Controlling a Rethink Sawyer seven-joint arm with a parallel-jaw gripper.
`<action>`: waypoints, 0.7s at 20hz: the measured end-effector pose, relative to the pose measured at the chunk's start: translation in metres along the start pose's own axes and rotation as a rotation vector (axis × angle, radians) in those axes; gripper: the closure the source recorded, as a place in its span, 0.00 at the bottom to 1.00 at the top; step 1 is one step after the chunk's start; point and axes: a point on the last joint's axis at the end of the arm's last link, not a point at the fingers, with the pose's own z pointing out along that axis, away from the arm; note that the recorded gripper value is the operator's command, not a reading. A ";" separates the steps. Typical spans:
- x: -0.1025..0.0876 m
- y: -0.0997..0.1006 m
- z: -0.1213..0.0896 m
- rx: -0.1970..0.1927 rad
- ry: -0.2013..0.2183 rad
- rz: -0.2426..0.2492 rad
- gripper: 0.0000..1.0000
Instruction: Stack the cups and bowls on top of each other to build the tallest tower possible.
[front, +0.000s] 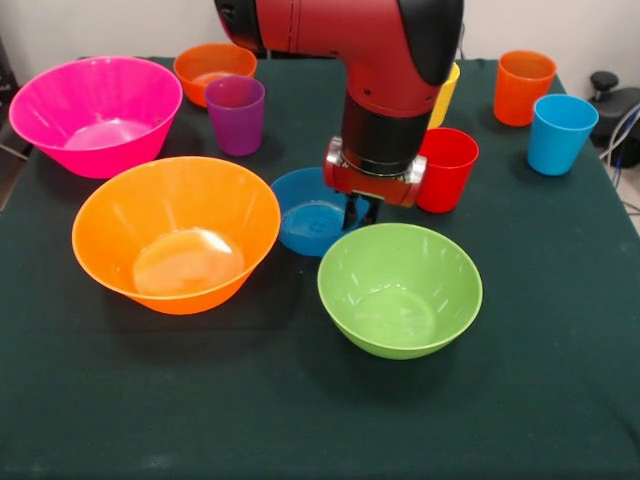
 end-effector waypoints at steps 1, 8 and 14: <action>0.000 0.000 0.000 0.001 -0.002 0.000 0.00; 0.003 -0.010 0.011 0.015 -0.017 0.004 0.00; 0.005 -0.016 0.018 0.022 -0.031 0.005 0.00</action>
